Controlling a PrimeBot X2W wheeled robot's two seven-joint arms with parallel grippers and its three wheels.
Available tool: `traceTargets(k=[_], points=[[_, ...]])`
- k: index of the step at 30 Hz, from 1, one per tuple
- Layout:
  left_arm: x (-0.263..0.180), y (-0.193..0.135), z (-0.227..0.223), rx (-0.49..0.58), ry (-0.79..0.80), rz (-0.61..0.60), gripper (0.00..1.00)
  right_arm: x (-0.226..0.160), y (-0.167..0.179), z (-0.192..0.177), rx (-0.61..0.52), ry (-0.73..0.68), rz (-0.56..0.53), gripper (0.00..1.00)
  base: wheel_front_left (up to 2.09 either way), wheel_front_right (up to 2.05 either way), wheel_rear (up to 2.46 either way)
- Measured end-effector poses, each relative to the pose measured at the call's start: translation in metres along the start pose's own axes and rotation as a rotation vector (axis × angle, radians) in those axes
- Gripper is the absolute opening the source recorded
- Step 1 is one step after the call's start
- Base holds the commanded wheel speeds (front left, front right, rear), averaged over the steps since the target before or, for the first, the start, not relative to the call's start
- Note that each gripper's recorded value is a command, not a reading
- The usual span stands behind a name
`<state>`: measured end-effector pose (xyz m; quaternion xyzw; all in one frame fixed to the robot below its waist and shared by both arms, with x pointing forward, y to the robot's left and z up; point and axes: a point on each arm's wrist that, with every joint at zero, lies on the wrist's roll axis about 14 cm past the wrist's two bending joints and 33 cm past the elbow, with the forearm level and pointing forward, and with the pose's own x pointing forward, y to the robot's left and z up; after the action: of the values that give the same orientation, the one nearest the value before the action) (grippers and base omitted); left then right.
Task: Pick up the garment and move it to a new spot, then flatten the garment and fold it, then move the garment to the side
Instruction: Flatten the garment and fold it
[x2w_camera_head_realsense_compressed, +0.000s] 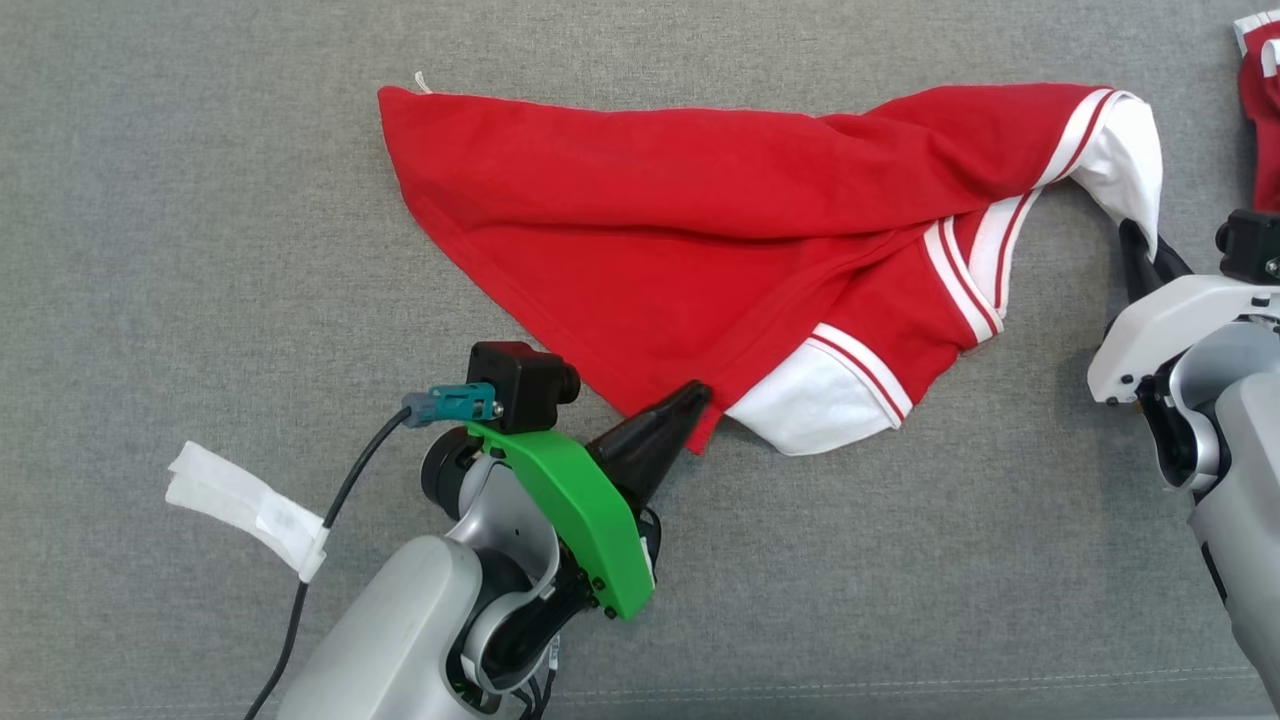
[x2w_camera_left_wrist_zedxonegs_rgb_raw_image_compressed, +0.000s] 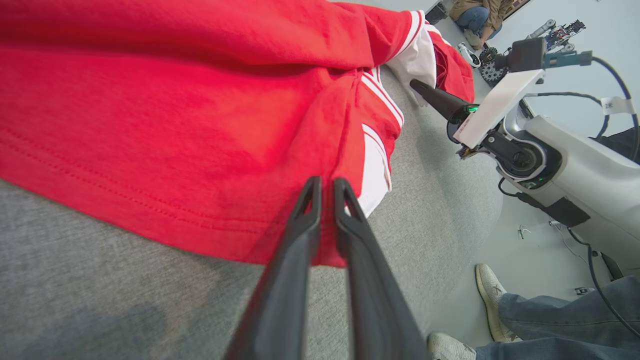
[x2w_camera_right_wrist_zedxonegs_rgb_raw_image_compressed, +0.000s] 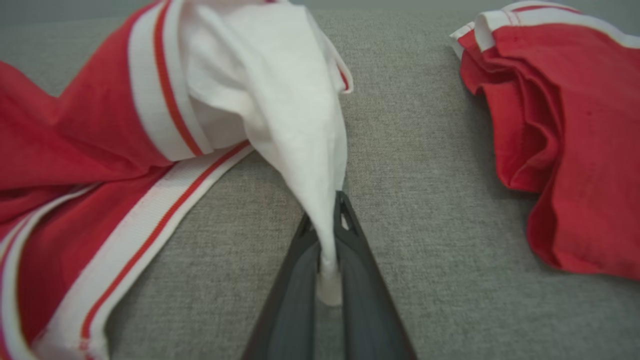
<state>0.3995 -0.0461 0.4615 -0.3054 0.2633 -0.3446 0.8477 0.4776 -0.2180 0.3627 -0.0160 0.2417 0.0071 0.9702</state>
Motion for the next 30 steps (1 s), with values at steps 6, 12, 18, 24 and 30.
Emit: traceTargets(k=[6,12,18,24,30], points=[[0.001,0.001,-0.002,-0.005,0.006,0.002,0.00,0.002,0.000,0.000,0.003,0.000,-0.002,0.00,0.00,0.00,0.00],[0.002,0.001,0.000,0.000,0.003,-0.001,0.00,0.002,-0.002,-0.001,0.006,0.002,-0.007,0.00,0.00,0.00,0.00],[0.003,-0.001,0.019,0.023,-0.048,-0.010,0.00,0.002,-0.003,0.001,0.009,-0.009,-0.012,0.00,0.00,0.00,0.00],[-0.009,-0.007,0.062,0.061,-0.171,-0.026,0.00,0.001,-0.016,0.021,0.058,-0.088,-0.049,0.00,0.00,0.00,0.00],[-0.043,-0.015,0.122,0.009,-0.384,-0.064,0.00,-0.006,-0.008,0.056,0.357,-0.233,-0.034,0.00,0.00,0.00,0.00]])
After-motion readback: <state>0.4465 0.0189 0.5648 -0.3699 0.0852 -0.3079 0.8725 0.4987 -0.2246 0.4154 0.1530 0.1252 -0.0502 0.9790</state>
